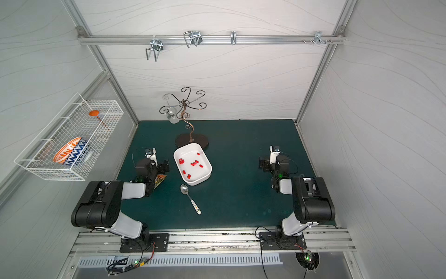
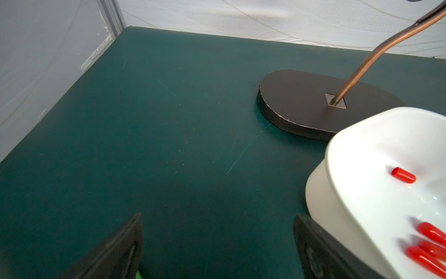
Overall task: Take the screw protection sleeves out of the storage box
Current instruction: Adjust the storage box at the center of the board.
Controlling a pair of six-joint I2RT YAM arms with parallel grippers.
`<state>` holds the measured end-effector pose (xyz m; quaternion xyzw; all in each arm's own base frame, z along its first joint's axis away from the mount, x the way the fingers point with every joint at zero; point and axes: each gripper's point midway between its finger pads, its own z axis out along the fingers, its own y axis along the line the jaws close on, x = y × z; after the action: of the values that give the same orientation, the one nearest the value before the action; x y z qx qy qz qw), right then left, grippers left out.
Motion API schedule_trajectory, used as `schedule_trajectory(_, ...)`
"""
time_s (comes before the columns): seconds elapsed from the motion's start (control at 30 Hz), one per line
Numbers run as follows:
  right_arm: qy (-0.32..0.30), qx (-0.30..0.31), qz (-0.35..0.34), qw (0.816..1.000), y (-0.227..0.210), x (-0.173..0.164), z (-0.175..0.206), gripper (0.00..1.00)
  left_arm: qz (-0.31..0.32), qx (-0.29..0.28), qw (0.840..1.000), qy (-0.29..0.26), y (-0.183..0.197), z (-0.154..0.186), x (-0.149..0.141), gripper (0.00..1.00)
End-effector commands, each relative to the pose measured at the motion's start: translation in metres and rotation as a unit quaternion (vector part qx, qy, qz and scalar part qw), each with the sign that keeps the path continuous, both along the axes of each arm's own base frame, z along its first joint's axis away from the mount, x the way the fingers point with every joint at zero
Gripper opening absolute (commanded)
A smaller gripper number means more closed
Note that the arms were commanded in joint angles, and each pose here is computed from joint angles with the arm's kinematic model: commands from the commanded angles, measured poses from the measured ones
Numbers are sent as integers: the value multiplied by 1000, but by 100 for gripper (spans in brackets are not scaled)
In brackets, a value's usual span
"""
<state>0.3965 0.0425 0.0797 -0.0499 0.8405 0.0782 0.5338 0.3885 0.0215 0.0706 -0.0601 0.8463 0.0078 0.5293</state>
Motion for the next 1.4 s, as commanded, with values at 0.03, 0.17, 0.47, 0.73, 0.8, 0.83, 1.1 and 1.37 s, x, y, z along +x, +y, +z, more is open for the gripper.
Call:
schedule_trajectory(0.03,-8,2,-1,1000,-1,3,3,99,-2,4,999,-35,-1,19,14,100)
schedule_trajectory(0.17,-8,1,-1,1000,-1,3,3,99,-1,4,999,-35,-1,19,14,100)
schedule_trajectory(0.47,-8,2,-1,1000,-1,4,3,99,-1,4,999,-35,0,19,14,100)
schedule_trajectory(0.73,-2,0,-22,1000,-9,6,12,99,1,7,999,-35,0,19,14,100)
schedule_trajectory(0.8,9,6,-35,999,-15,7,30,99,10,9,999,-39,3,23,14,100)
schedule_trajectory(0.83,6,8,-37,999,-16,6,41,99,21,9,999,-38,6,24,14,100)
schedule_trajectory(1.1,74,-49,-24,996,-23,-1,102,99,11,14,1000,21,6,63,10,100)
schedule_trajectory(1.37,77,-44,194,977,43,-32,168,99,-193,6,963,186,-48,87,-34,100)
